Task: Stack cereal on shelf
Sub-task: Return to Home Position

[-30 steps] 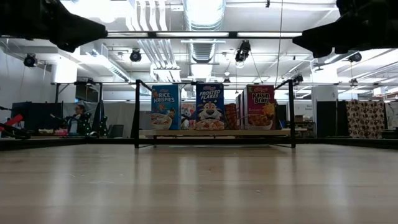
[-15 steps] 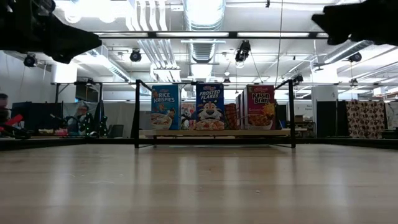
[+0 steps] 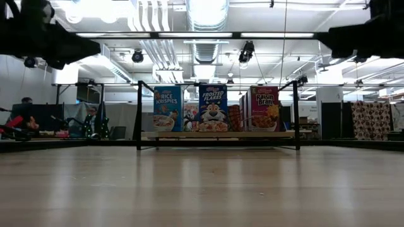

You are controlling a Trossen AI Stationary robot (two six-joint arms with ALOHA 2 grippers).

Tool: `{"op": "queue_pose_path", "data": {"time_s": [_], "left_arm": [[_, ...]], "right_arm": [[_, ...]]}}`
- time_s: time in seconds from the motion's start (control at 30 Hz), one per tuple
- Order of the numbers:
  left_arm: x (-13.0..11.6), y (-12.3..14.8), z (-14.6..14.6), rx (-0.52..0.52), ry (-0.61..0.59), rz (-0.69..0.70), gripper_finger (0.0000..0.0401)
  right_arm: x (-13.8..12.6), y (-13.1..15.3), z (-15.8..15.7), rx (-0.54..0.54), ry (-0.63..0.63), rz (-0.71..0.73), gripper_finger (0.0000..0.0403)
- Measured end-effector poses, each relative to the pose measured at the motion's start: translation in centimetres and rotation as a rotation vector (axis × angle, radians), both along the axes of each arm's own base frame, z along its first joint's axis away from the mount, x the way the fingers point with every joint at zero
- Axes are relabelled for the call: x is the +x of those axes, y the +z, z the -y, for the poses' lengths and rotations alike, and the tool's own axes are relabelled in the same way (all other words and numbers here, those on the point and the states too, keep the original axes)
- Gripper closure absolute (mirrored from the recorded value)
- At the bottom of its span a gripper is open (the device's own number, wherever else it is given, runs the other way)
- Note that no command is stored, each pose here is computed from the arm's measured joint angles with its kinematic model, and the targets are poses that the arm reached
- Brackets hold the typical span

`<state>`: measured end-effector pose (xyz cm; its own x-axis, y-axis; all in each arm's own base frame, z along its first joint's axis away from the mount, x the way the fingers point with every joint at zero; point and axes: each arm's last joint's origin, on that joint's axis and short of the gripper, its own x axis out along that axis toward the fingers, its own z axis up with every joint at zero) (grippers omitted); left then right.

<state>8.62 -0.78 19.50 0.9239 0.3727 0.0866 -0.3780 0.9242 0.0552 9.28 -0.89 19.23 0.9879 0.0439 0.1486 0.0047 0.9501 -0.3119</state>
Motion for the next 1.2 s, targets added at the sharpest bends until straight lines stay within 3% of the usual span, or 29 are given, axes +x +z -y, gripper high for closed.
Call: {"op": "queue_pose_path", "data": {"time_s": [0.13,0.27,1.2], "left_arm": [[0.0,-0.3,-0.2,-0.003,0.11,-0.031,0.0266],[0.1,-0.3,-0.2,-0.003,0.112,-0.038,0.0266],[0.2,-0.4,-0.2,0.001,0.112,-0.049,0.0266]], "right_arm": [[0.3,-1.0,0.2,0.076,-0.046,-0.037,0.0184],[0.5,-1.2,0.2,0.11,-0.042,-0.06,0.0184],[0.6,-1.3,0.3,0.091,-0.045,-0.076,0.0184]]}}
